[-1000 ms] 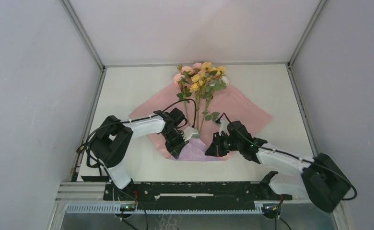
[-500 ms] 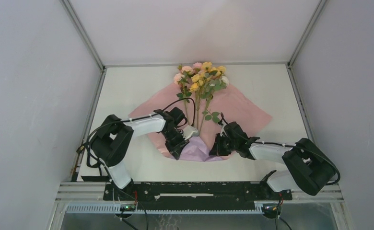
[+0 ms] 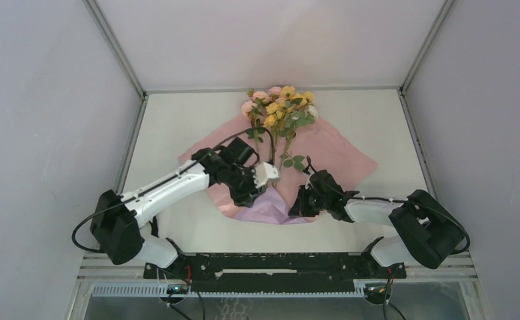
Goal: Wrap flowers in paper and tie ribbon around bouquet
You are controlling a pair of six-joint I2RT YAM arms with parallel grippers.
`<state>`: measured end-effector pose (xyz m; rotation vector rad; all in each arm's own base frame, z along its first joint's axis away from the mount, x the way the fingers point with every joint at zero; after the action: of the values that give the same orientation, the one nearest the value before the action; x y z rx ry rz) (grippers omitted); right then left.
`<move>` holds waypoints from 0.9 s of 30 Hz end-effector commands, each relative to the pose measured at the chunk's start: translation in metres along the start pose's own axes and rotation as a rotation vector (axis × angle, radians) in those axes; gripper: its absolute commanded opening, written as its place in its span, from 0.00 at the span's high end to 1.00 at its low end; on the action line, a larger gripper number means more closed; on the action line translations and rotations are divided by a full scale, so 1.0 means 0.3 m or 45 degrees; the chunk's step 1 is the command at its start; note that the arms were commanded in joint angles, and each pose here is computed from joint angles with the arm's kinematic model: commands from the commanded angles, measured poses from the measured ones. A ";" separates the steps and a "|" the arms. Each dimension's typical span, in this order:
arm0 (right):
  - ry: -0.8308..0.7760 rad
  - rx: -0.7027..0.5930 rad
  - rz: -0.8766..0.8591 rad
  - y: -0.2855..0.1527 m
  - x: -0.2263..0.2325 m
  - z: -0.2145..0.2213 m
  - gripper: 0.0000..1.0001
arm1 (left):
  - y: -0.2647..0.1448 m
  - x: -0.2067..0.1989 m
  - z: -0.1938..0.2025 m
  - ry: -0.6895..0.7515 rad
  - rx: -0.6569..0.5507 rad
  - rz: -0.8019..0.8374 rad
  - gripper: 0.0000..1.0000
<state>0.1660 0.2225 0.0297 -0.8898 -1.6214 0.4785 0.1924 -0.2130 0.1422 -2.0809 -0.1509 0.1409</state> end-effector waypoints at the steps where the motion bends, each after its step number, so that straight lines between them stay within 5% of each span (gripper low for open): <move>1: 0.065 0.011 0.133 0.017 -0.080 0.027 0.90 | 0.081 -0.170 -0.042 0.215 0.034 0.249 0.53; 7: 0.083 0.013 0.145 0.021 -0.091 0.027 0.89 | 0.235 -0.033 0.000 0.272 0.241 0.050 0.60; 15: 0.075 0.022 0.185 0.004 -0.127 0.039 0.89 | 0.286 -0.019 0.191 0.318 0.528 0.047 0.67; 27: 0.049 0.030 0.192 -0.025 -0.150 0.043 0.89 | 0.208 -0.066 0.341 0.281 0.625 0.163 0.68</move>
<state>0.1726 0.2147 0.0291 -0.9128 -1.5853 0.4323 0.1744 -0.1881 0.0411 -1.6591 0.0884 -0.0359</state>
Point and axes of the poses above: each gripper's point midway between its finger pads, its own y axis out along the fingers, its own x axis along the line the jaws close on, z = x × y, the point moved 3 cm from there along -y, back along the fingers, and after that the axes turned 8 degrees about y, right-handed, at the moved point
